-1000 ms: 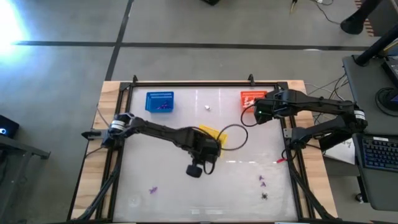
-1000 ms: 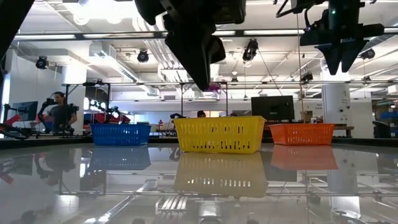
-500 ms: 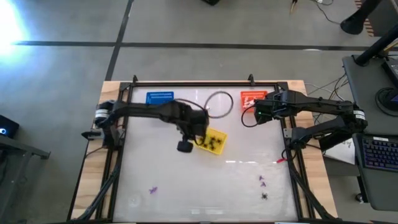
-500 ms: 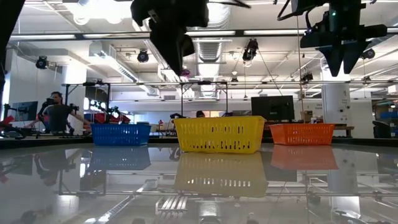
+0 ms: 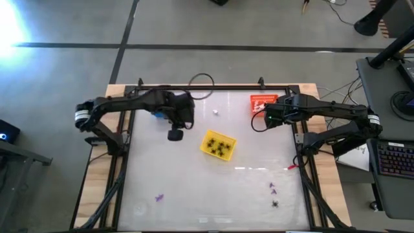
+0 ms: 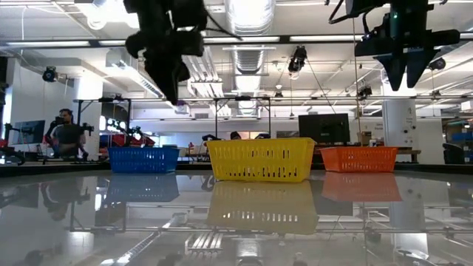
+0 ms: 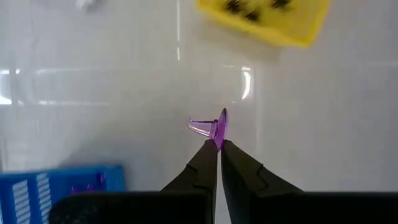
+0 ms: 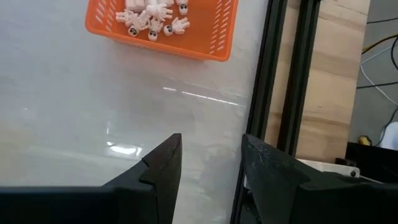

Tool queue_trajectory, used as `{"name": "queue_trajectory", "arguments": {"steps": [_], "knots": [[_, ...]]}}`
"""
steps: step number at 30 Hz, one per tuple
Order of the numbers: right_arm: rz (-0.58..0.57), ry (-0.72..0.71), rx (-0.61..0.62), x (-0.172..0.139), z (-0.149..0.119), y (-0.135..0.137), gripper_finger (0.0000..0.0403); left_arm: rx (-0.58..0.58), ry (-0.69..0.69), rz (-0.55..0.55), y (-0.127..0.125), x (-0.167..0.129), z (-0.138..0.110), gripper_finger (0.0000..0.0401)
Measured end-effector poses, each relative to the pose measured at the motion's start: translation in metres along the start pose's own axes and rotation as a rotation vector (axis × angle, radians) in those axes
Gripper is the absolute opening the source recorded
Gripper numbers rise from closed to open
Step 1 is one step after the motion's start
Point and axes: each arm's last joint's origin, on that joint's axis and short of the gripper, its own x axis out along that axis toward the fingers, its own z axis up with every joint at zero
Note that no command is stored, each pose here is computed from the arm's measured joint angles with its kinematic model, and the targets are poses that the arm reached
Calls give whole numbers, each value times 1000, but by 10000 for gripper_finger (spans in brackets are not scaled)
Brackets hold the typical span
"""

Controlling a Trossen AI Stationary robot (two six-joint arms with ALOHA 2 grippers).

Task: Sort Halloween decoration
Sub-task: Put the purple witch hat toy into the blue bin

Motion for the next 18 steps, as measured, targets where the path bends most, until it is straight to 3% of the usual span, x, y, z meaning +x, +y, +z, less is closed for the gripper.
{"name": "queue_trajectory", "arguments": {"steps": [8, 18], "knots": [[66, -31, 23, 0, 3, 7, 160, -81, 50, 22, 28, 14, -42, 0], [123, -62, -2, -1, 6, 12, 160, -194, 9, 91, 72, 16, -60, 0]]}}
